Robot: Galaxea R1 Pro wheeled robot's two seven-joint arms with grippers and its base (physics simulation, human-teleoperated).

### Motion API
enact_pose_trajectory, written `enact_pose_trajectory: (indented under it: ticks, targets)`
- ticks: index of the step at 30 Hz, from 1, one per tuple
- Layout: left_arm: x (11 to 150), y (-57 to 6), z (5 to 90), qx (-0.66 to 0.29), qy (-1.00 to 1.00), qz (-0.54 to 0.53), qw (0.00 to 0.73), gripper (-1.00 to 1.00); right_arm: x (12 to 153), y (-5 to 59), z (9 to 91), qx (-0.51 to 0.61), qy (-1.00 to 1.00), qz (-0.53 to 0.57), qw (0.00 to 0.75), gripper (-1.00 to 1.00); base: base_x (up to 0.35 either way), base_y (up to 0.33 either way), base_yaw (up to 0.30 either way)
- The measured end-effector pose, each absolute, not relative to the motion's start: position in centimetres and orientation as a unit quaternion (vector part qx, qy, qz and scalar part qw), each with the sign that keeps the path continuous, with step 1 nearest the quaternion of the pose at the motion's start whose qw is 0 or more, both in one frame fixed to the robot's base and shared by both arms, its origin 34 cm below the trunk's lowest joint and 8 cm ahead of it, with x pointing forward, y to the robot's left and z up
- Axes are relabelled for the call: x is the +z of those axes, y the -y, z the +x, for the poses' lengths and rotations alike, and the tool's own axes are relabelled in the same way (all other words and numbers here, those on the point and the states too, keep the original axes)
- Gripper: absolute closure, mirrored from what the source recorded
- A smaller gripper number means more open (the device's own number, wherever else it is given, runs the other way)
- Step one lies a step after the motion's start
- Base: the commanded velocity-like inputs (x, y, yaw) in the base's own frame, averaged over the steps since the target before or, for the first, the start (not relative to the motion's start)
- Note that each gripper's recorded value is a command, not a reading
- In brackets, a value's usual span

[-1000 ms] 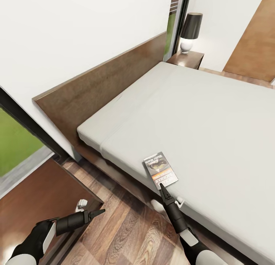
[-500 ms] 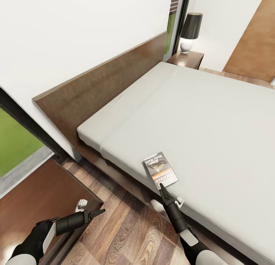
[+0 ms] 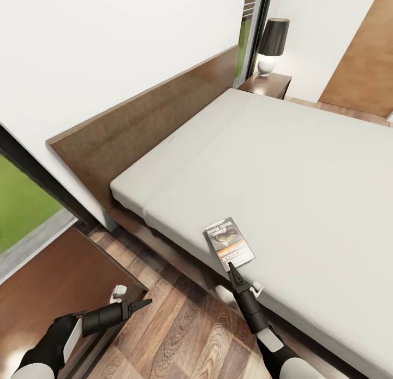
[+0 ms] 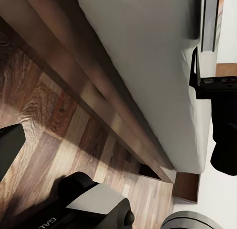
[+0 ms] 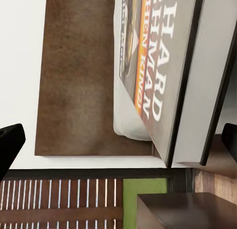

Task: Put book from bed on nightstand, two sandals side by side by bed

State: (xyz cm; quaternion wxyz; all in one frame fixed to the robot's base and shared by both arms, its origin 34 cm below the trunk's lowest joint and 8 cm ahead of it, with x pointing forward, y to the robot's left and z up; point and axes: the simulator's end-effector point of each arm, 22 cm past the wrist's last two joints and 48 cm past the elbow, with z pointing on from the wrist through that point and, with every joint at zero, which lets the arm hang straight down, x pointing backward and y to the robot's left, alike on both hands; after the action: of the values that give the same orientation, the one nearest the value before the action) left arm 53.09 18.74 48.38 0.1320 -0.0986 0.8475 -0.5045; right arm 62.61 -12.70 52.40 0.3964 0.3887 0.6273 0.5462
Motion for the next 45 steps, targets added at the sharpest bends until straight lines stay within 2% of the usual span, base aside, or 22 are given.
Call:
enact_pose_trajectory:
  ticks: [14,15,45]
  targets:
    - [48.4,-18.7,53.1,-0.505,-0.848,-0.098,0.132,-1.0,52.4,12.7,62.6,0.546,-0.627,0.389,0.396,-1.0,0.018,0.0,0.0]
    - [48.4,-18.7,53.1,-0.505,-0.848,-0.098,0.132,-1.0,52.4,12.7,62.6,0.546,-0.627,0.389,0.396,1.0,0.0,0.0,0.0]
    - [49.9,-18.6,53.2,-0.505,-0.848,-0.098,0.131,-1.0,53.9,12.7,62.8,0.546,-0.627,0.389,0.396,1.0,0.0,0.0,0.0]
